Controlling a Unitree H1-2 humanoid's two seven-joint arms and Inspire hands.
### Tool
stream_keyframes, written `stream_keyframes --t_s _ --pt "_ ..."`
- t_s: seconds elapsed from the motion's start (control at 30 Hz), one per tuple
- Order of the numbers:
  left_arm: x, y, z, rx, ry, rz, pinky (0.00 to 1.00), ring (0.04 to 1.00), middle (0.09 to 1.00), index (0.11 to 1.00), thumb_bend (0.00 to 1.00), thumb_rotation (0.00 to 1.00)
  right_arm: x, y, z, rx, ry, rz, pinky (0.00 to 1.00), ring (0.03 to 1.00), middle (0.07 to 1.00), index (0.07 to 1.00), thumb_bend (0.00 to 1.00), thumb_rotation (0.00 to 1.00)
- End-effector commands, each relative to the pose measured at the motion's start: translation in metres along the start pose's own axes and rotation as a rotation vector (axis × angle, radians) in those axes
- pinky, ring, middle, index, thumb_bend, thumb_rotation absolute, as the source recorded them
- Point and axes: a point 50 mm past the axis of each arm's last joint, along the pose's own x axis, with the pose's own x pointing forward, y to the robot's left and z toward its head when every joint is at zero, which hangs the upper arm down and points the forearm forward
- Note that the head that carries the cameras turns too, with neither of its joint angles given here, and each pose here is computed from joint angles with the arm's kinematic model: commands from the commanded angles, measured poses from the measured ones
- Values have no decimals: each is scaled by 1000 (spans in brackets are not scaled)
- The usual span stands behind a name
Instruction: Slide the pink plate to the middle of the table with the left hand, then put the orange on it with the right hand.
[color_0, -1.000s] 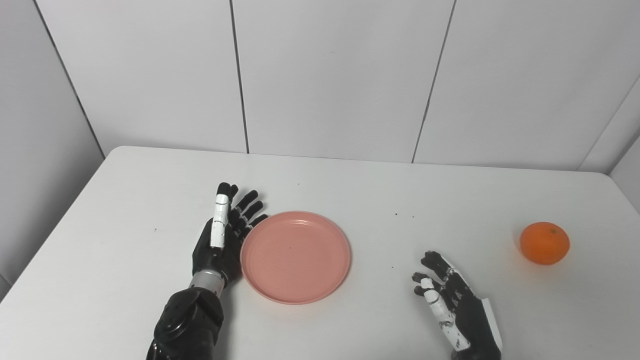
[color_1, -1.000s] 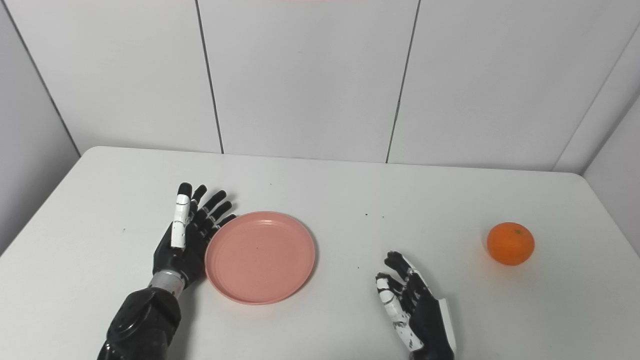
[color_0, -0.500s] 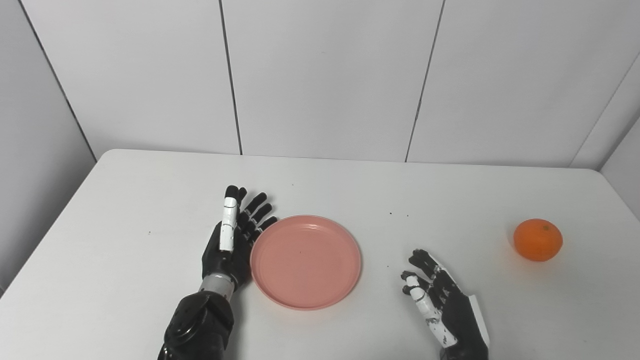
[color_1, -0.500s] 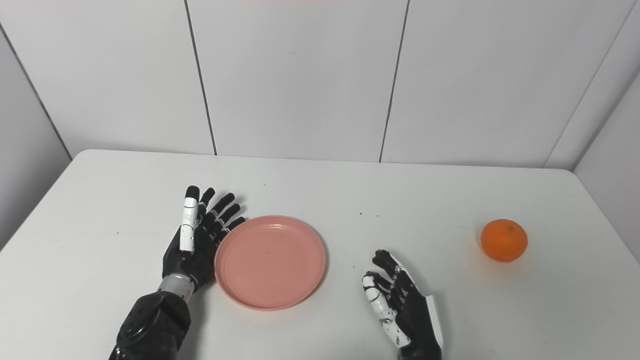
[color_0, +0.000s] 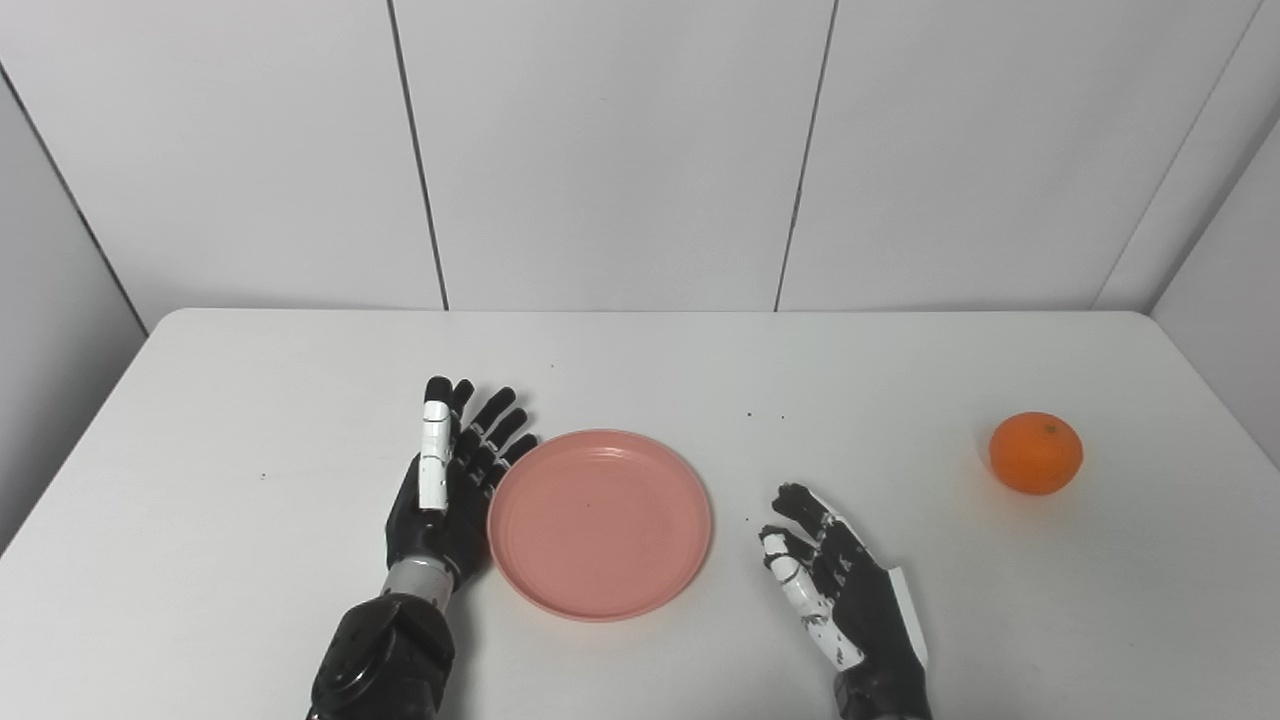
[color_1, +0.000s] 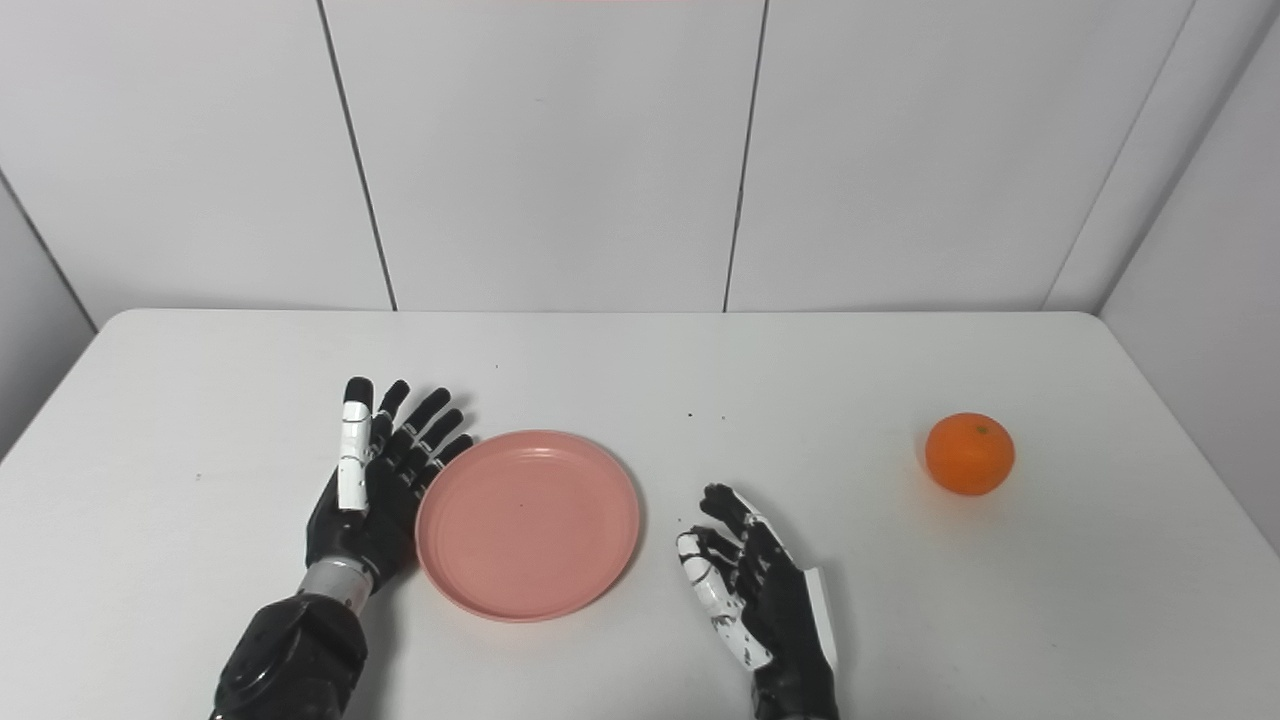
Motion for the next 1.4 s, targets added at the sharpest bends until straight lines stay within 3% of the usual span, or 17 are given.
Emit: stream_keyframes --t_s 0.0,0.53,0.8,1.1,1.17,1.3,1.37 --pt "2 -4 0 -23 23 -10 858 880 875 988 828 801 2 18 -2 31 25 44 705 749 823 800 628 561" --pt "2 -11 -6 -8 53 -38 821 874 872 976 849 786 6 27 2 21 30 39 702 750 822 793 648 573" --pt "-1 -10 -10 -6 65 -50 802 881 887 984 814 793 7 32 3 23 32 39 700 757 825 794 654 571" --pt "1 -5 -15 -12 74 -33 822 887 873 993 823 793 7 27 4 4 25 -2 673 746 816 779 671 569" --pt "1 -3 -15 -10 74 -34 824 889 875 994 825 794 7 24 7 2 23 -34 677 749 814 771 679 578" --pt "3 -2 -17 -14 74 -39 842 896 885 1000 818 803 9 16 16 -25 -2 -90 695 777 823 784 726 696" --pt "4 -2 -18 -19 75 -41 844 895 881 1000 819 800 10 12 24 -59 -50 -107 726 797 829 797 726 726"
